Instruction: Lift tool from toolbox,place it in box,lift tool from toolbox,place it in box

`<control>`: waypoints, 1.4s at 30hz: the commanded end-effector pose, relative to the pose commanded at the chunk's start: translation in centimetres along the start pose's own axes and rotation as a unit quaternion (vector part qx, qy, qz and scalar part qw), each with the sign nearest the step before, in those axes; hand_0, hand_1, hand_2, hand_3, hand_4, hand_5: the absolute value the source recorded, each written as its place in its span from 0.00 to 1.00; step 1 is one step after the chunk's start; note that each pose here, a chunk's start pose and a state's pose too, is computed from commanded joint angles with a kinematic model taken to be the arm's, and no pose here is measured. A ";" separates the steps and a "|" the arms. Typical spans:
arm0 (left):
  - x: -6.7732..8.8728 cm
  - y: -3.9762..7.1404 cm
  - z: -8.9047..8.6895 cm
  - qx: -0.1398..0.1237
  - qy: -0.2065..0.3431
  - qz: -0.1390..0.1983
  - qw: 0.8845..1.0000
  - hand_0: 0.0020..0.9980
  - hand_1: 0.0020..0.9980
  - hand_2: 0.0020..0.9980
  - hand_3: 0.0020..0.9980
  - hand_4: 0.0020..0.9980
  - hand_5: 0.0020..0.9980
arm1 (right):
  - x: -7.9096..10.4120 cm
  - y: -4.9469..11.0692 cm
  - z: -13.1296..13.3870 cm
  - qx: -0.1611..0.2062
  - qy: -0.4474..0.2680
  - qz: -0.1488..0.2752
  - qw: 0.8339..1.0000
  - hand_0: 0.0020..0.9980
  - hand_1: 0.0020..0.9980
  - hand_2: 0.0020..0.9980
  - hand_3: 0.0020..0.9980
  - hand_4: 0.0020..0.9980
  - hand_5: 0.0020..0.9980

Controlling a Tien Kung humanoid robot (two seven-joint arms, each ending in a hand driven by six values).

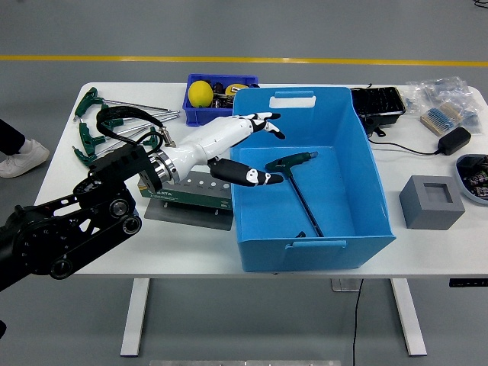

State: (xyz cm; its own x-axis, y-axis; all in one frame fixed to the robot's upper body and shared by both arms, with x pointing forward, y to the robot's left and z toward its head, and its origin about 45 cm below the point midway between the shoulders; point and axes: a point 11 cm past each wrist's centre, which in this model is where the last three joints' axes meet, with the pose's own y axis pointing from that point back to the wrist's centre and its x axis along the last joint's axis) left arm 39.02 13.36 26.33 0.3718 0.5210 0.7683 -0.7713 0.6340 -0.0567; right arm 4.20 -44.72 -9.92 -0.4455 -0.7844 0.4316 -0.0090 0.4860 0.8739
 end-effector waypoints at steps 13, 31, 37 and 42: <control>1.0 5.6 -5.8 0.071 0.387 0.167 0.904 0.79 0.81 0.91 0.78 0.93 0.70 | 0.0 0.0 0.2 0.000 0.003 -0.001 1.000 0.70 0.67 0.73 0.56 0.79 0.69; -2.4 12.0 -8.7 0.119 0.521 0.224 0.815 0.81 0.81 0.92 0.79 0.95 0.84 | -0.1 0.0 0.7 -0.005 0.006 -0.001 1.000 0.69 0.67 0.73 0.56 0.79 0.69; -2.4 12.5 -9.5 0.140 0.508 0.229 0.819 0.81 0.82 0.92 0.79 0.94 0.84 | -0.1 0.0 0.9 -0.006 0.007 -0.001 1.000 0.70 0.67 0.73 0.56 0.79 0.69; -1.9 13.1 -10.2 0.159 0.489 0.240 0.823 0.82 0.82 0.93 0.79 0.93 0.80 | -0.1 0.0 1.0 -0.007 0.007 -0.001 1.000 0.69 0.67 0.73 0.56 0.79 0.69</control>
State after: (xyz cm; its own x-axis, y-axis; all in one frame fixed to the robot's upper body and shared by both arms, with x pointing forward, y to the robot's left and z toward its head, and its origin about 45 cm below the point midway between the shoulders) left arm 33.53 26.50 17.65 0.1024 0.9775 -0.1845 -0.9892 0.1197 0.0851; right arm 3.37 -44.31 -10.18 -0.4331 -0.7906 0.4329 0.0019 0.4794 0.8776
